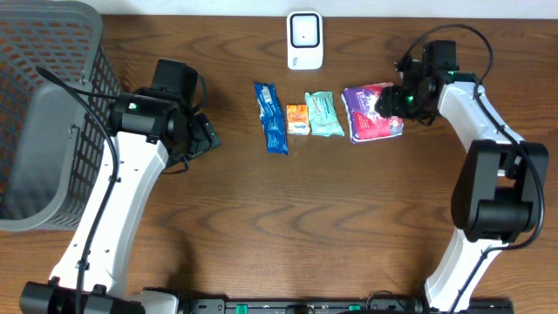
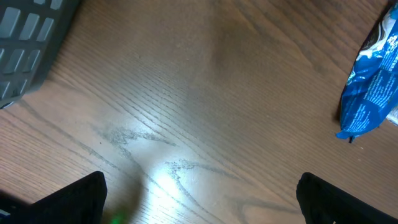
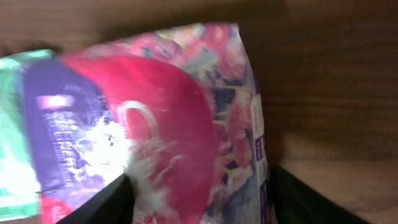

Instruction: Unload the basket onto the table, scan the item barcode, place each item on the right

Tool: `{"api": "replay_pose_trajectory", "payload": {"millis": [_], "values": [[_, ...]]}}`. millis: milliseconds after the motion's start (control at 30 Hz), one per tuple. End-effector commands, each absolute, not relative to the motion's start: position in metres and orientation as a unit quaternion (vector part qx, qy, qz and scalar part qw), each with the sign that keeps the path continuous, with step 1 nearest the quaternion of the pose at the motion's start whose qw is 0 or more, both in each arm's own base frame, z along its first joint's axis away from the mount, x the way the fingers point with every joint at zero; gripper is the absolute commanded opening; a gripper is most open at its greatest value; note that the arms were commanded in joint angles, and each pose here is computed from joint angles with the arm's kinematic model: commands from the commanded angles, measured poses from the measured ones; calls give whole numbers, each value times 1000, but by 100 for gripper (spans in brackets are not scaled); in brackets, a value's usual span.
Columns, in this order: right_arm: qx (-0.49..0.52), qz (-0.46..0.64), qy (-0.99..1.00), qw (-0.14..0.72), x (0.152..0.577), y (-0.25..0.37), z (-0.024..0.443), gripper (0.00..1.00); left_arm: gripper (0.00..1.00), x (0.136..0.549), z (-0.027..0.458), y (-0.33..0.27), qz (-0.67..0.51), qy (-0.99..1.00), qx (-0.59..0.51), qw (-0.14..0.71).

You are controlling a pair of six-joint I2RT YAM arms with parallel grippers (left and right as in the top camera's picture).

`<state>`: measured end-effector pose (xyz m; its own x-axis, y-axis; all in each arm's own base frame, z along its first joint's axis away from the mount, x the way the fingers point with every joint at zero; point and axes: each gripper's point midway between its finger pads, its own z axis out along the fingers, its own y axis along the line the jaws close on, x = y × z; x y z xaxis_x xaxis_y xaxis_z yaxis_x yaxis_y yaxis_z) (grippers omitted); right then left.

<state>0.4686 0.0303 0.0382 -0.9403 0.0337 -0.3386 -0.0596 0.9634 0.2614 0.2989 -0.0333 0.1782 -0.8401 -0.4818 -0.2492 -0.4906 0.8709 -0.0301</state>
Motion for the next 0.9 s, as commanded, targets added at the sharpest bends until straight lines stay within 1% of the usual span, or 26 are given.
{"api": "replay_pose_trajectory", "payload": {"millis": [0, 33, 67, 100, 133, 233, 267, 333, 400, 500, 567, 600, 733, 867], "values": [[-22, 145, 978, 148, 465, 28, 16, 53, 98, 298, 177, -31, 21, 958, -258, 124], [-26, 145, 980, 133, 460, 28, 9, 51, 98, 298, 177, -31, 21, 958, -258, 124], [-26, 146, 981, 124, 456, 29, 4, 45, 98, 298, 177, -31, 21, 958, -258, 124], [-26, 148, 981, 120, 454, 29, 4, 34, 98, 298, 177, -31, 21, 958, -258, 124], [-26, 156, 981, 114, 451, 32, 4, 19, 98, 298, 177, -31, 21, 958, -258, 124], [-28, 179, 977, 115, 450, 40, 10, 9, 98, 298, 177, -31, 21, 958, -258, 124], [-29, 184, 976, 116, 450, 42, 11, 1, 98, 298, 177, -31, 21, 958, -258, 124], [-30, 184, 975, 121, 452, 42, 16, 1, 98, 298, 177, -31, 21, 958, -258, 124], [-33, 182, 973, 136, 455, 41, 30, 1, 98, 298, 177, -31, 21, 958, -258, 124], [-30, 154, 968, 198, 467, 34, 89, 1, 98, 298, 177, -31, 21, 958, -258, 124], [-33, 128, 965, 225, 468, 29, 111, 1, 98, 298, 177, -31, 21, 958, -258, 124], [-33, 98, 965, 241, 468, 23, 126, 1, 98, 298, 177, -31, 21, 958, -258, 124], [-29, 2, 964, 263, 465, 8, 149, 1, 98, 298, 177, -31, 21, 958, -258, 124], [13, -189, 942, 277, 456, -18, 175, 1, 98, 298, 177, -31, 21, 958, -258, 124]]}}
